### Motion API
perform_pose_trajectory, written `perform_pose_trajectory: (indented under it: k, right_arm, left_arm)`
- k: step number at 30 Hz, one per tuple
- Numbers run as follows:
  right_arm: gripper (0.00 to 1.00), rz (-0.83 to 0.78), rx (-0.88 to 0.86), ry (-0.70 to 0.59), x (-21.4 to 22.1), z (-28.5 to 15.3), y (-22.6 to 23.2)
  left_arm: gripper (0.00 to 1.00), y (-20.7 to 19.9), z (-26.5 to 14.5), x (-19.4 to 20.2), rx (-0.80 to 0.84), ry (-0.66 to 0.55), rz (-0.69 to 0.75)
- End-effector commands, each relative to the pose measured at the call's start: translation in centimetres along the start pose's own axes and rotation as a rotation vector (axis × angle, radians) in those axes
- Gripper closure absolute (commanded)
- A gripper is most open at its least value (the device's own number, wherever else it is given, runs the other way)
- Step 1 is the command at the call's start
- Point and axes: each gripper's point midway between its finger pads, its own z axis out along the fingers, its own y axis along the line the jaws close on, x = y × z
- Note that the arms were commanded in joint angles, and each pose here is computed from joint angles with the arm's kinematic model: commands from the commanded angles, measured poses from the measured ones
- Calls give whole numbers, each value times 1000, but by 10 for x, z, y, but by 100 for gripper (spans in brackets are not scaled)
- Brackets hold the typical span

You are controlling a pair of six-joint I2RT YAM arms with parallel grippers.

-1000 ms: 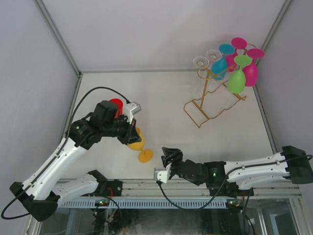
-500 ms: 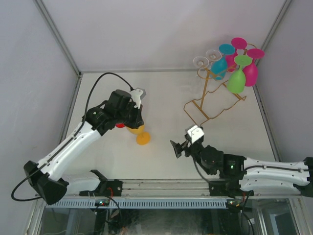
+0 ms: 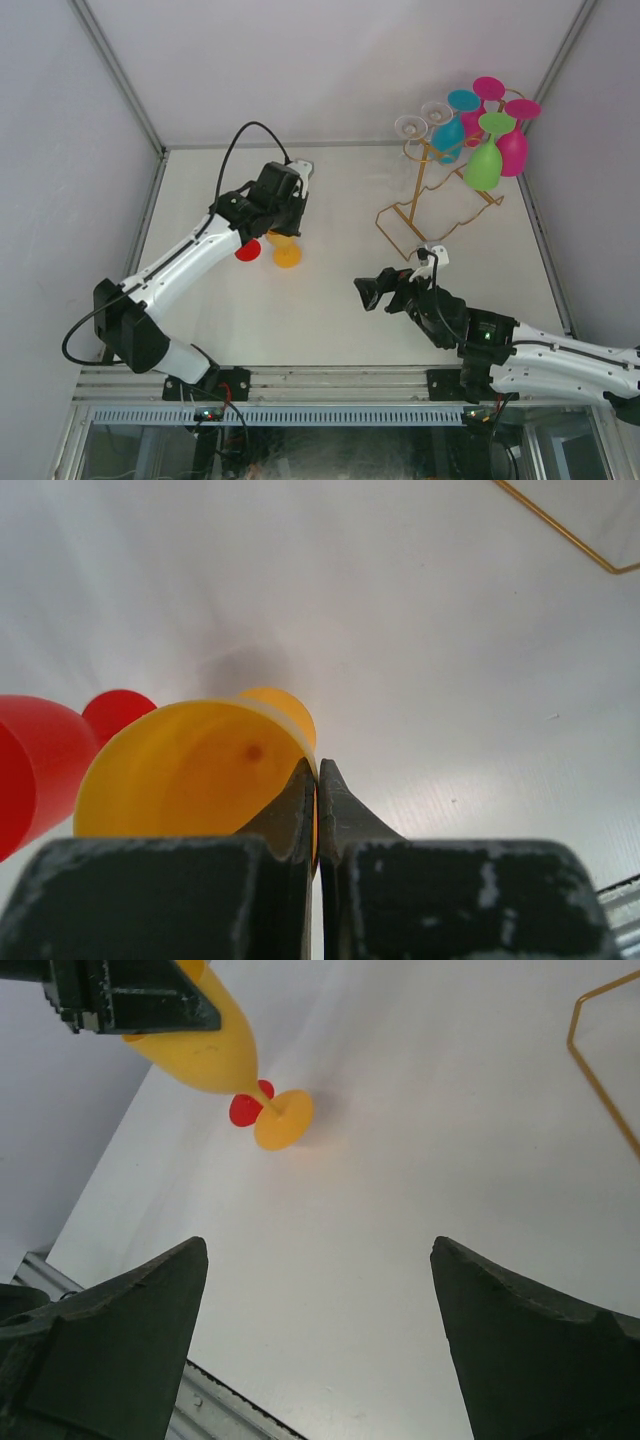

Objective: Take the wine glass off the wine glass rack
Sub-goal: Place the wine glass at the center of the board.

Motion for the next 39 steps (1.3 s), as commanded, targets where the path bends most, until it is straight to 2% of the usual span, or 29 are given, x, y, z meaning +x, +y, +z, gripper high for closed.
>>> perform_pose_trajectory:
  k: [1,7,12,23,30,39]
  right_arm:
    - [7,75,-45,16,-2,1,14]
    - [1,124,-44,28,1,1,16]
    - [1,143,-41,29,1,0,15]
    - [1,151,-65,33,-2,-4,18]
    - [1,166,-67,45,1,-2,20]
    - [1,175,-53,68,7,-2,17]
  left_arm:
    - [100,-1,-4,-48,-24,-160,-7]
    - [100,12,14,-49,-74,-133,-10]
    - [100,15,23,-56,-63,-162,-62]
    - [100,48,56,-42,-169,-115,-111]
    - [100,43,76,-29,-140,-65,-132]
    - [100,54,75,-22,-171,-53,-151]
